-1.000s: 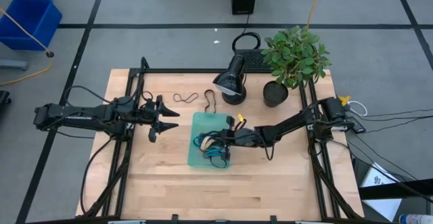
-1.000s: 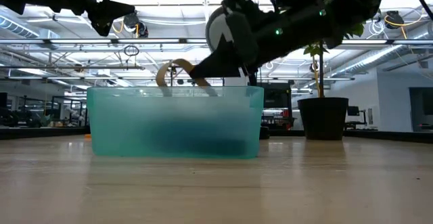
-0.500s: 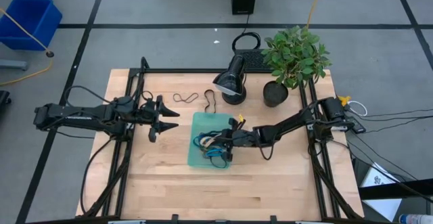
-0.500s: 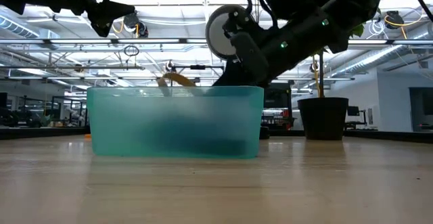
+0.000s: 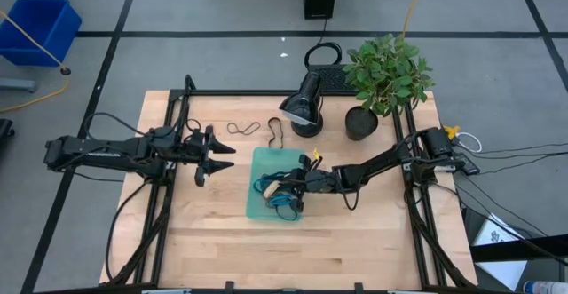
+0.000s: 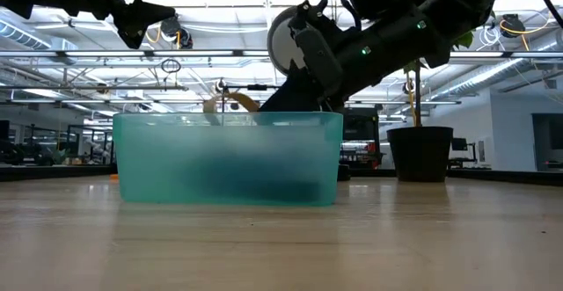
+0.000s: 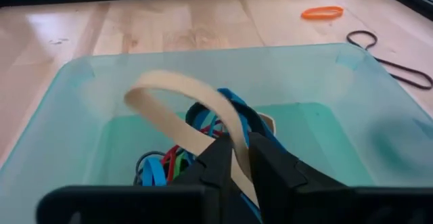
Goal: Pick and place rubber bands into bin
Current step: Put the white rubber band into the basket, then put the black rubber band into the basket
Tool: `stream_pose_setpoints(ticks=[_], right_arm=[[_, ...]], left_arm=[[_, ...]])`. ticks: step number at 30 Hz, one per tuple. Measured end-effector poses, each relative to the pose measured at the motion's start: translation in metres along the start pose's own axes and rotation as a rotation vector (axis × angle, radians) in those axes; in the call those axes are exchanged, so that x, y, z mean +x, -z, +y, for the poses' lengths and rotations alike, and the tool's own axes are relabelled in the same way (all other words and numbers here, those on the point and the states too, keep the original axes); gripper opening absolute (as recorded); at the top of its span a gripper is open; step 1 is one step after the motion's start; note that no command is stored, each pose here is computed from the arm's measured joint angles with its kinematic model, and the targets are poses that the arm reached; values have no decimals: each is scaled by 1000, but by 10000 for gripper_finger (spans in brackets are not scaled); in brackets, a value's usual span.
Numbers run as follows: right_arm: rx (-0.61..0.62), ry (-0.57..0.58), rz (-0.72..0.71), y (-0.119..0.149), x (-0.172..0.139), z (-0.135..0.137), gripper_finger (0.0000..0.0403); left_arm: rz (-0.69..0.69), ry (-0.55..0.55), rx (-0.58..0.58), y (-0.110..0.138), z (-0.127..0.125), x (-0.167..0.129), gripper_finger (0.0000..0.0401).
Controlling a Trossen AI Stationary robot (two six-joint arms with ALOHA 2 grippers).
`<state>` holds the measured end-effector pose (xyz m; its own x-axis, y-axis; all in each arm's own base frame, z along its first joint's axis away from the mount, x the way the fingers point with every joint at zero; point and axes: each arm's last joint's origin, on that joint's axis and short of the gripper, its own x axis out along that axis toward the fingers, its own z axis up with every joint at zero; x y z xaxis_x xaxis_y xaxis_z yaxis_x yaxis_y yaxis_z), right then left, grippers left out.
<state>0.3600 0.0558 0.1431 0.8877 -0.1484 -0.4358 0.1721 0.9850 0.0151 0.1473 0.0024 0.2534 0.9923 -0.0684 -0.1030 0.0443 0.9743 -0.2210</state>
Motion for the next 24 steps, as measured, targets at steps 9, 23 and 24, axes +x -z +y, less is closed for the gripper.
stream_pose_setpoints(ticks=[9,23,24], right_arm=[[3,0,-11,-1,0,0,131],[-31,-19,-171,-48,-36,-3,176],[-30,-19,-176,-52,-40,-4,174]], left_arm=[[0,1,-37,0,0,0,212],[-2,-5,-32,0,0,0,212],[-5,-20,-32,0,1,0,212]])
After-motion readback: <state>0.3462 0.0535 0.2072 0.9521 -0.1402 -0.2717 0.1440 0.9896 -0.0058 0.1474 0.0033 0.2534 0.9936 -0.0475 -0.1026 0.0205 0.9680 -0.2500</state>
